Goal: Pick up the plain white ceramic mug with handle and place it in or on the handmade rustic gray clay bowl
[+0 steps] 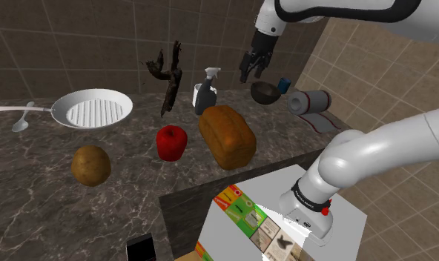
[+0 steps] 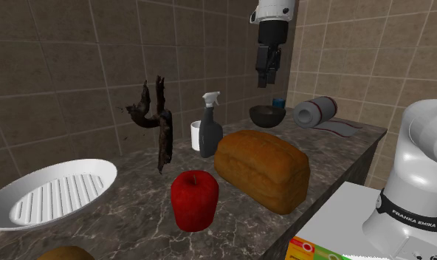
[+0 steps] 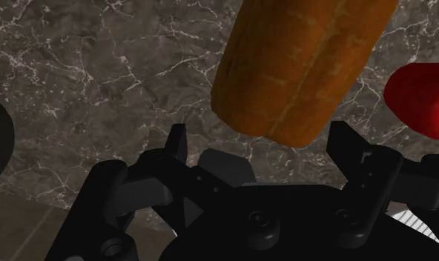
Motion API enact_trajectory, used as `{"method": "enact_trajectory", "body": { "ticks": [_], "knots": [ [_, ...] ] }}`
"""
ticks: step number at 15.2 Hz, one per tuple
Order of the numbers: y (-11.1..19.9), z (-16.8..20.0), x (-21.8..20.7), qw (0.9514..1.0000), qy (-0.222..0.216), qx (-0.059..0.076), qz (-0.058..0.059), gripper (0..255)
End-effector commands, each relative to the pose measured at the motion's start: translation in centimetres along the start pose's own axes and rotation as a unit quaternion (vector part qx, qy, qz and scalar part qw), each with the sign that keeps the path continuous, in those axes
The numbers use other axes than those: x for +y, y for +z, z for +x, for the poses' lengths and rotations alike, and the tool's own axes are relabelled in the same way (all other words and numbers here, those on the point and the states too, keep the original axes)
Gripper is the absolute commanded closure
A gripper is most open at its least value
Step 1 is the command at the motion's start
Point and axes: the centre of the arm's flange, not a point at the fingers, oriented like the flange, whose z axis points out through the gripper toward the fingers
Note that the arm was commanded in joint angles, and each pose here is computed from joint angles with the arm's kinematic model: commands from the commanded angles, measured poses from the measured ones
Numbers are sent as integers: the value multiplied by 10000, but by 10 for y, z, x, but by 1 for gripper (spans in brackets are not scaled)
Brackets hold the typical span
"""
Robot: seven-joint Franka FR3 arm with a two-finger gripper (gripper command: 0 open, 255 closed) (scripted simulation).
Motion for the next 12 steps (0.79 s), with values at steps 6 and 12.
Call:
{"method": "enact_trajectory", "body": {
  "ticks": [6,12],
  "knots": [
    [54,76,4,9999,-124,-6,-25,0],
    [100,141,5,9997,-230,-15,-45,0]
  ]
}}
